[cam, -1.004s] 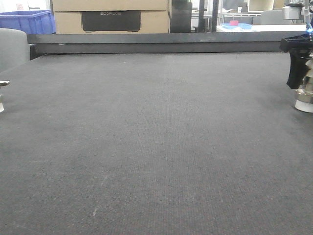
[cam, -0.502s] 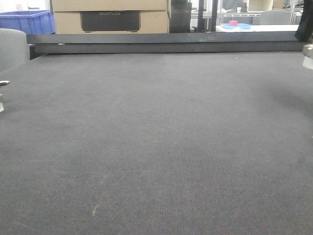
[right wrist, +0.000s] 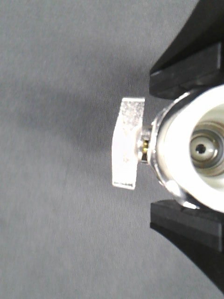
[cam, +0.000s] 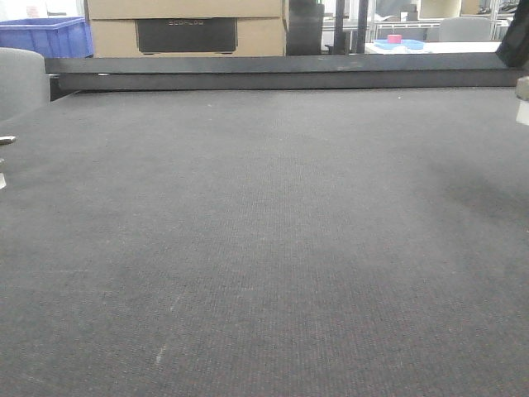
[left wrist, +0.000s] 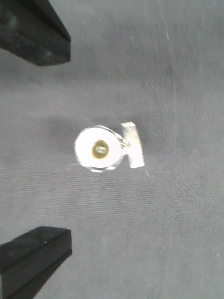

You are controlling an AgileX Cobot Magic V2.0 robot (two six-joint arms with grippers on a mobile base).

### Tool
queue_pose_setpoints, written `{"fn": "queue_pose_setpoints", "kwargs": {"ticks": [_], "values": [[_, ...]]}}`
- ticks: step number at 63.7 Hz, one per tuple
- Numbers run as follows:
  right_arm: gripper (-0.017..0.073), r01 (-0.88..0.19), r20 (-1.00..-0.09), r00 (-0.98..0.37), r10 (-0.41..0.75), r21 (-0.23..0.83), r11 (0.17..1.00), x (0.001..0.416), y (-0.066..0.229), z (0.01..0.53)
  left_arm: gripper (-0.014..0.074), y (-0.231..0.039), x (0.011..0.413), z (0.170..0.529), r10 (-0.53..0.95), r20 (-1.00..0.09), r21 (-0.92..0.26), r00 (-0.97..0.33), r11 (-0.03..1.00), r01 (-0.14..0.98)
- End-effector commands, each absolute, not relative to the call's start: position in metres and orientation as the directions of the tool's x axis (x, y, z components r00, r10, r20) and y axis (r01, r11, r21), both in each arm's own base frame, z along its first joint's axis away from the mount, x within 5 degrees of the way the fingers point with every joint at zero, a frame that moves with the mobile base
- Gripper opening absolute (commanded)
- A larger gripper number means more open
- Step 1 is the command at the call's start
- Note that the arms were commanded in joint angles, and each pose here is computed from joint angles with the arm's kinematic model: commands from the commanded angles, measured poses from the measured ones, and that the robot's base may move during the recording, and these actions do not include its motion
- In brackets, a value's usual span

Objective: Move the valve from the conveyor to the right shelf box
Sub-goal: 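Lift both held valves up off the conveyor belt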

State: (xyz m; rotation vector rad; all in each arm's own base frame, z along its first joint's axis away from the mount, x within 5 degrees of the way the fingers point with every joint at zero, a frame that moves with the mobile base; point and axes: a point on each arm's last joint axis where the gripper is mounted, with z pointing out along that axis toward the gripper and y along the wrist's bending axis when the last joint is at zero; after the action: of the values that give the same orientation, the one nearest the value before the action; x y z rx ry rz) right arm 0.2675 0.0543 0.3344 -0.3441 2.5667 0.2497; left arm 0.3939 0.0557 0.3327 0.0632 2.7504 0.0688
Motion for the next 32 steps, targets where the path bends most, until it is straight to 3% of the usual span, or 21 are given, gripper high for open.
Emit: {"fn": "queue_pose_setpoints", "kwargs": {"ticks": [1, 32], "values": [[-0.0153, -0.295, -0.594, -0.784, -0.178, 0.106, 0.949, 0.264, 0.055, 0.346, 0.0601, 0.057, 0.405, 0.318, 0.060, -0.352, 0.047, -0.934, 0.998, 0.046], [-0.0153, -0.294, -0.601, -0.780, -0.175, 0.105, 0.950, 0.265, 0.055, 0.346, 0.0601, 0.062, 0.435, 0.251, 0.054, -0.241, 0.024, -0.969, 0.998, 0.049]]}}
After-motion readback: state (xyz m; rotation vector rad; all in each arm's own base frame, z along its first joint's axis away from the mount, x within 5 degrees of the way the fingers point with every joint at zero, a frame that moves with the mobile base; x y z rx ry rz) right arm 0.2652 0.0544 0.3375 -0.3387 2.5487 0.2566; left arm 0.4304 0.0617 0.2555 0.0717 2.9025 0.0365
